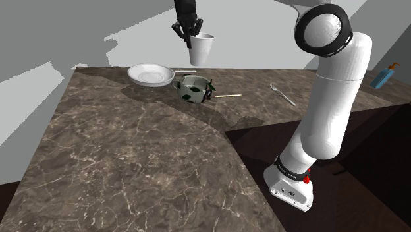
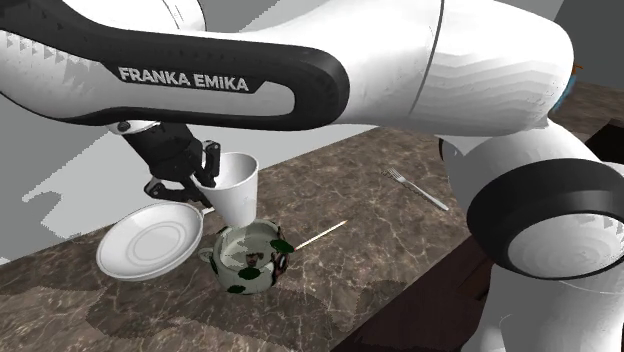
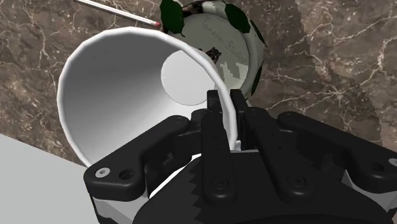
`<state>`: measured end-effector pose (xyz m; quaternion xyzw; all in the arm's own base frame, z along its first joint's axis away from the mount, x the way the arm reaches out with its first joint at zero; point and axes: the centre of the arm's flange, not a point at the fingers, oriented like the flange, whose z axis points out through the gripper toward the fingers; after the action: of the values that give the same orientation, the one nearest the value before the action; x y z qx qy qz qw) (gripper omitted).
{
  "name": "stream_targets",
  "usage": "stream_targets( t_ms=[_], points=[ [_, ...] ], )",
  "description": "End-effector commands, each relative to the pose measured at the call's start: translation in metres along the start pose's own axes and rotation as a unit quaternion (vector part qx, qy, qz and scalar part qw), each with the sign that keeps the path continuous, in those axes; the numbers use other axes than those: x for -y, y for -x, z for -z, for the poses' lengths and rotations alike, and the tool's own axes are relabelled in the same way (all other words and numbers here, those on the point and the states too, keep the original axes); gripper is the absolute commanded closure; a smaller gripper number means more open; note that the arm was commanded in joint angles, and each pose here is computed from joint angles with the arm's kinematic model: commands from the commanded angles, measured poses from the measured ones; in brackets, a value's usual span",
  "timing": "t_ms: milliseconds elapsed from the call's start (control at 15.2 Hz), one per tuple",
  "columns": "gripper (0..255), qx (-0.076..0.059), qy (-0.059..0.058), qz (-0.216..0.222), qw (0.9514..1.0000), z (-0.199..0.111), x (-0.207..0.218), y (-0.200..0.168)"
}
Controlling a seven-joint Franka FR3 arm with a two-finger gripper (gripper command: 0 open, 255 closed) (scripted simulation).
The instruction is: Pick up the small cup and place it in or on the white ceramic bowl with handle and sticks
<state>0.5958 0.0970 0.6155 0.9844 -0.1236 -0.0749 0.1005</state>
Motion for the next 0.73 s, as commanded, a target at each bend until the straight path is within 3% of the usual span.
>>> stream_targets(
  t_ms=[0,660],
  points=[
    [255,0.0,0.0,0.0,1.0,-0.01,0.003,-0.001],
    [255,0.0,0.0,0.0,1.0,-0.064,0.015,-0.008]
  ],
)
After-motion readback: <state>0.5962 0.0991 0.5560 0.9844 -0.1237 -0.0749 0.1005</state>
